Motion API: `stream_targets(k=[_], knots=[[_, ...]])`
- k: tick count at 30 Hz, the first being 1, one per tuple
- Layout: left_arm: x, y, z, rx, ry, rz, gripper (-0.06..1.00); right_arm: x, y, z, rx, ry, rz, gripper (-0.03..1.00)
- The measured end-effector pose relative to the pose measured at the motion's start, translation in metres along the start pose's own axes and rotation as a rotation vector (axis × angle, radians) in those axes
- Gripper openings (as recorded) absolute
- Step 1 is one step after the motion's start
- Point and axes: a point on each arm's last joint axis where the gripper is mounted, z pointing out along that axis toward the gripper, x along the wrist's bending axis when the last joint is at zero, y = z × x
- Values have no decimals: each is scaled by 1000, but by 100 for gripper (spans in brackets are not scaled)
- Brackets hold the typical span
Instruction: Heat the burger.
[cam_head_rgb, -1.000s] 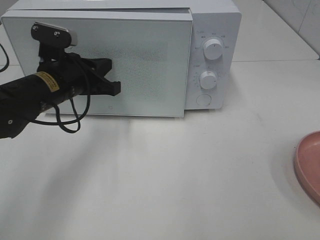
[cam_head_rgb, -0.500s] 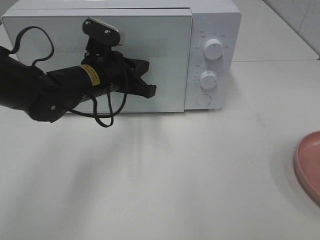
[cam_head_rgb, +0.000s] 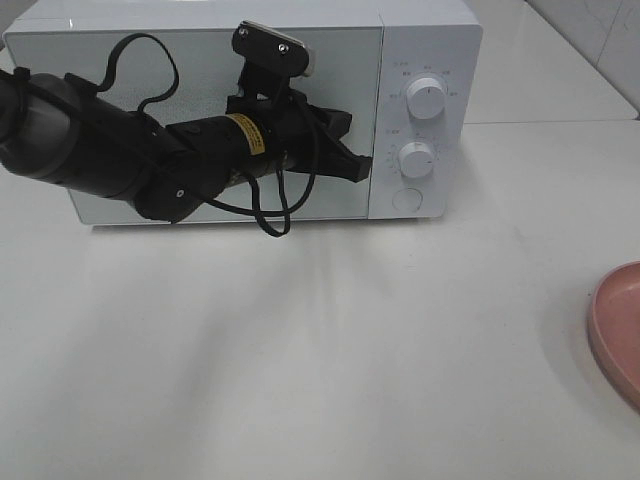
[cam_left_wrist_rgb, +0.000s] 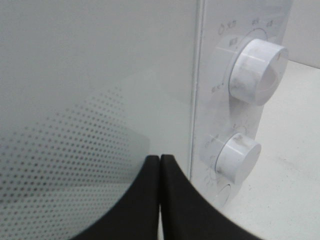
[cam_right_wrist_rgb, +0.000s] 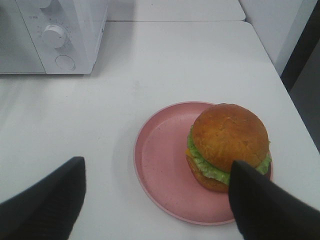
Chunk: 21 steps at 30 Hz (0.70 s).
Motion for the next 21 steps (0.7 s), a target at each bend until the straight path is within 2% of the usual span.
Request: stream_targets(k=[9, 11, 14, 15, 16, 17, 18, 19, 20, 21], knots=[[-21, 8, 5, 5, -30, -1, 0, 0, 0, 0, 1, 0, 0, 76], [-37, 13, 1, 85, -51, 13, 0, 0, 0, 0, 1, 0, 0, 76], [-42, 15, -1, 115, -56, 19, 0, 0, 0, 0, 1, 0, 0, 76], [-49, 19, -7, 177, -62, 29, 3, 0, 0, 0, 1, 0, 0, 76], [-57, 22, -13, 230, -69, 40, 17, 0, 0, 0, 0, 0, 0, 76], [-57, 22, -13, 230, -69, 40, 17, 0, 0, 0, 0, 0, 0, 76], [-60, 24, -16, 262, -72, 47, 29, 0, 0, 0, 0, 0, 0, 76], [-66, 27, -23, 322, -75, 58, 55, 0, 0, 0, 0, 0, 0, 76], [-66, 27, -23, 322, -75, 58, 55, 0, 0, 0, 0, 0, 0, 76], [-70, 29, -30, 387, -74, 67, 79, 0, 0, 0, 0, 0, 0, 76]])
